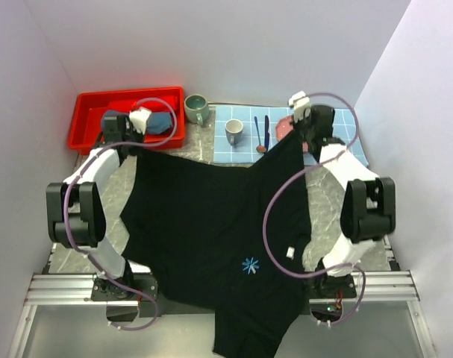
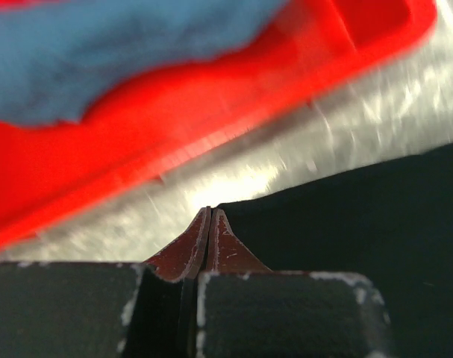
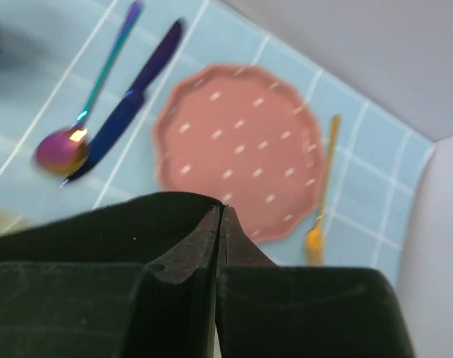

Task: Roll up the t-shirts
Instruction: Flatten out the T-shirt at the center of the board.

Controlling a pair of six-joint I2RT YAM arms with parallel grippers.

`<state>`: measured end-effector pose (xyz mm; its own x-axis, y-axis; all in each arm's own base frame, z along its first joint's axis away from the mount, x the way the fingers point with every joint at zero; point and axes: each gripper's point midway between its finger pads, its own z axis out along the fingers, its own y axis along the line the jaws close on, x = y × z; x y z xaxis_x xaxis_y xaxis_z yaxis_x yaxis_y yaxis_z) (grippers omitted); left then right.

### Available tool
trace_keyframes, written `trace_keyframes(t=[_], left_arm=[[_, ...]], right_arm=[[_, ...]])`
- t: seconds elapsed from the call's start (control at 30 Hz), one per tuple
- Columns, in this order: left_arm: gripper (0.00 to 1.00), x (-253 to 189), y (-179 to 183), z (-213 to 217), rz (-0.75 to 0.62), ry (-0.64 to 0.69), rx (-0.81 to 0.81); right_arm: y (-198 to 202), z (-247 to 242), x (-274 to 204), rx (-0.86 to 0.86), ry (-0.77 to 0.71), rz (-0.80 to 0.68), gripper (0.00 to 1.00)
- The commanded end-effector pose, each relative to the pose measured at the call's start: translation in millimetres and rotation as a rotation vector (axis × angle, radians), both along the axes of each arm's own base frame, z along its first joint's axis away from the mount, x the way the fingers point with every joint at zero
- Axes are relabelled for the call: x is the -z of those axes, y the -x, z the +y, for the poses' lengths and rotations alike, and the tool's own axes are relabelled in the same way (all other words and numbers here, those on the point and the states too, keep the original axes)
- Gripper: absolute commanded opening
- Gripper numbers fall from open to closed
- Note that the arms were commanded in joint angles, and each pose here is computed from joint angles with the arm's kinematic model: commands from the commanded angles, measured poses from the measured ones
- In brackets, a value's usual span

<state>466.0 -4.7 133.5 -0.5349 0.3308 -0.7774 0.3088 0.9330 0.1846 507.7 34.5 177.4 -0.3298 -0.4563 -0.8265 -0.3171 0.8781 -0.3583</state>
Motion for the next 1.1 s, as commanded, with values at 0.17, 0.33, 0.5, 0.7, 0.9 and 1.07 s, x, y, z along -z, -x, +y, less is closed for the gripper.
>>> trace_keyframes(t=[0.17,0.33,0.5,0.7,0.9,1.07], left_arm=[[0.01,-53,-76,14,-0.204,-0.024,-0.070],[0.01,-67,-102,20,-0.249,-0.043,-0.087],[0.01,-87,-118,24,-0.305,-0.037,-0.102],[0.01,-99,-123,18,-0.321,-0.021,-0.070],[0.01,-113,-112,11,-0.339,0.012,-0.054],[0.01,-117,-103,10,-0.343,0.004,-0.052]], right_arm=[[-75,-45,-41,0.169,0.082,-0.150,0.00],[-98,-52,-57,0.203,0.088,-0.209,0.00],[-115,-56,-77,0.231,0.088,-0.271,0.00],[-112,-58,-74,0.230,0.101,-0.265,0.00],[-91,-60,-74,0.236,0.096,-0.246,0.00],[-82,-62,-87,0.253,0.089,-0.263,0.00]])
